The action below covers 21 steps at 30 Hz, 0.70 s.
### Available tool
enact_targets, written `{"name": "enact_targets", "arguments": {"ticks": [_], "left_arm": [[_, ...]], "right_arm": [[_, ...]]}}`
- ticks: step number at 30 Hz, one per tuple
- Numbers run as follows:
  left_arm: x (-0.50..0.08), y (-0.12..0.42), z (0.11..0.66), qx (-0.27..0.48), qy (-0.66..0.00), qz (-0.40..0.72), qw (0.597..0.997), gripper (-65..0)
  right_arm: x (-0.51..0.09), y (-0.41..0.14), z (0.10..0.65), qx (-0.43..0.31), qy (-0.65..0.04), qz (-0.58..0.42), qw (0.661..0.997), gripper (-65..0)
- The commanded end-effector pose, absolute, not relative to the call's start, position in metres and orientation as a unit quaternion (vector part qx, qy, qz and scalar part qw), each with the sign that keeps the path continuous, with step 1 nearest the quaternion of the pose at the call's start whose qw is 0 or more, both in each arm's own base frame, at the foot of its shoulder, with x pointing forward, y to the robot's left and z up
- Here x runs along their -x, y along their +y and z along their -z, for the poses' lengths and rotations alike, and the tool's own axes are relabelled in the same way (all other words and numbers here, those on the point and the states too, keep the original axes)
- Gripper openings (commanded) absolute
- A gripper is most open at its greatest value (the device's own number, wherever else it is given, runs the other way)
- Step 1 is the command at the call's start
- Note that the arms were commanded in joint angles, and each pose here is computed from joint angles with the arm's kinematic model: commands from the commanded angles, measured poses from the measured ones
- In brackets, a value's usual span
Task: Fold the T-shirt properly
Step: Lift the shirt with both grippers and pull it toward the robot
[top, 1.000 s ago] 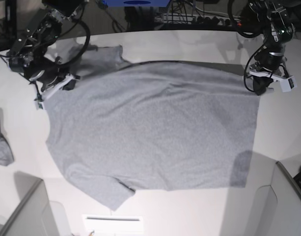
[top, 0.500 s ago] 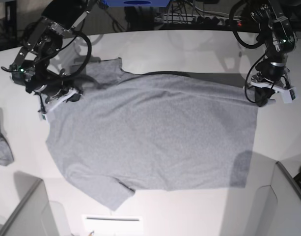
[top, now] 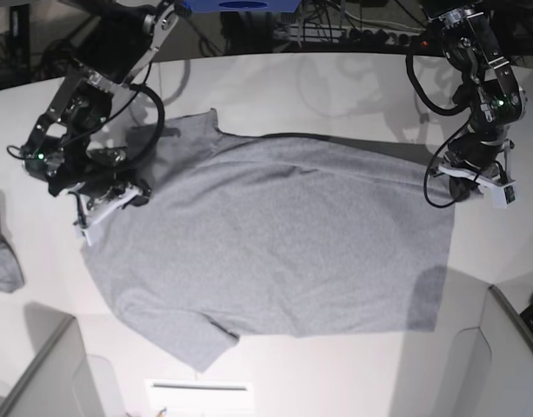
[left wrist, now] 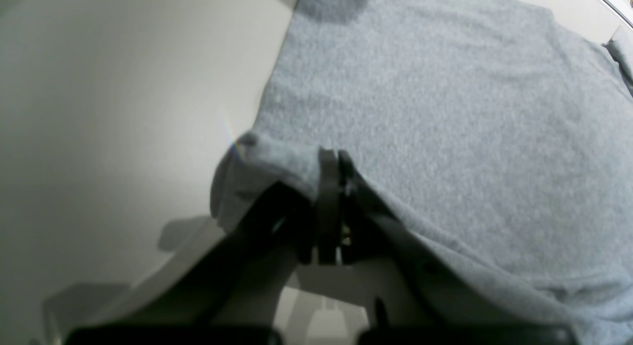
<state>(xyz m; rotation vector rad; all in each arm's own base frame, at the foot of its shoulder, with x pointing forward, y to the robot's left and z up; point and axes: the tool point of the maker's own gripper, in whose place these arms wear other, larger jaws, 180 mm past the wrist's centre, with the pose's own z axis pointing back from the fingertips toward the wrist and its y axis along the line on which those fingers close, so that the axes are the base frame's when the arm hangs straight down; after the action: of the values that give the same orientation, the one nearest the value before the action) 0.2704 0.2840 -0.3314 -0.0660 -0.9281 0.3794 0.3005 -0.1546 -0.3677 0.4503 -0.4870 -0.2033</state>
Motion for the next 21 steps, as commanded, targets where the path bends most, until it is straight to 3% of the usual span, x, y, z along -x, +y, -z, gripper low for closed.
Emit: {"name": "enact_targets", "arguments": {"ticks": [1, 7, 15, 21], "left_arm": [[-0.279, 0.288, 0.317, 0.029, -0.468, -0.175, 0.866, -65.0], [-0.289, 0.292, 0.322, 0.035, -0.466, -0.187, 0.864, -65.0], [-0.298, 0.297, 0.335, 0.042, -0.454, -0.203, 0.866, -65.0], [-0.304, 0.310, 0.337, 0.001, -0.448, -0.196, 0.872, -65.0]], "right_arm": [[-0.312, -0.156, 0.355, -0.223, -0.263, 0.095, 0.934, -65.0], [-0.330, -0.138, 0.359, -0.229, -0.268, 0.059, 0.934, -65.0], [-0.346, -0.133, 0.364, -0.245, -0.269, 0.099, 0.926, -65.0], [-0.365, -0.136, 0.353, -0.249, -0.281, 0.098, 0.922, -65.0]]}}
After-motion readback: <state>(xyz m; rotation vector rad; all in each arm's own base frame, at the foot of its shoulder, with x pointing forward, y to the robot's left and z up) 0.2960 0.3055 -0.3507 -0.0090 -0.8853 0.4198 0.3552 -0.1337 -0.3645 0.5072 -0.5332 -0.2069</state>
